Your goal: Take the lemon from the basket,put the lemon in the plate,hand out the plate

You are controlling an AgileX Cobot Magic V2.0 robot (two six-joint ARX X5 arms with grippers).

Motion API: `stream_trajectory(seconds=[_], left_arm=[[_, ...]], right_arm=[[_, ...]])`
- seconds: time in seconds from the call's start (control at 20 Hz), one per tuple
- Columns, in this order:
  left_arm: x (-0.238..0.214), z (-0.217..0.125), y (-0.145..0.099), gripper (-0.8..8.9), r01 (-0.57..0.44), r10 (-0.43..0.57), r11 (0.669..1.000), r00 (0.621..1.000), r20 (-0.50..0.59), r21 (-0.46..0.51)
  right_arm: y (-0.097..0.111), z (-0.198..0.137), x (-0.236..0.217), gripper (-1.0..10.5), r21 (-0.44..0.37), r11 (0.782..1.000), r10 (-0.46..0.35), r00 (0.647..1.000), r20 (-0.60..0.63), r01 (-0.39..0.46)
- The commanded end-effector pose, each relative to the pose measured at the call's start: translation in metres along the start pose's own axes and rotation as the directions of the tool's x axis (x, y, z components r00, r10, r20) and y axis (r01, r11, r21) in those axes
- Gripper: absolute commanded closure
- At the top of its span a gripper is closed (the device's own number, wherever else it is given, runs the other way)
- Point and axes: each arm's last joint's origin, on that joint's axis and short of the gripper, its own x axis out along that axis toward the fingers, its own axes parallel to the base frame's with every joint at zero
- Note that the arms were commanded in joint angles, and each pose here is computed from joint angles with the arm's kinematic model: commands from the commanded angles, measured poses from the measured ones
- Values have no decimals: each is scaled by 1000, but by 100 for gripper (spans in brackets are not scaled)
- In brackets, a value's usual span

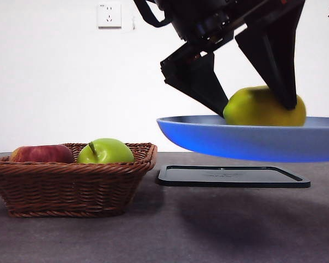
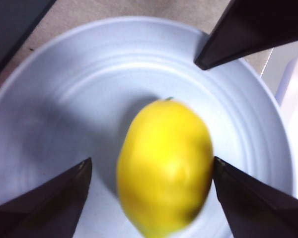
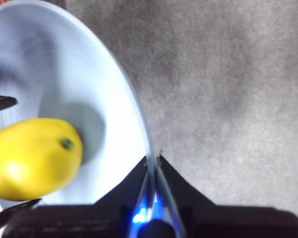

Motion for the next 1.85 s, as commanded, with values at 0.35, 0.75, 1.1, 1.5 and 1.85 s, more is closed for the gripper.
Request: stream_trajectory(seconds=[0.35, 0.75, 1.1, 1.5, 1.85], left_arm=[[-100, -1, 17, 399, -53, 61, 997, 985, 160, -58], [-184, -36, 34, 399, -291, 314, 947, 930, 191, -139], [-196, -47, 32, 400, -301, 322, 943, 932, 163, -144], [-196, -46, 32, 400, -297, 322, 942, 931, 174, -155], [-195, -46, 32, 400, -294, 321, 942, 931, 173, -164]], right_arm=[[-8, 22, 26, 943, 73, 997, 12, 998, -55, -8], [3, 99, 22, 943, 40, 999, 11, 996, 89, -15], [0, 178, 51, 943, 46, 997, -73, 974, 213, 65], [-40, 202, 101, 943, 142, 986, -108, 984, 139, 88], [-56, 202, 96, 800, 179, 978, -126, 984, 125, 103]])
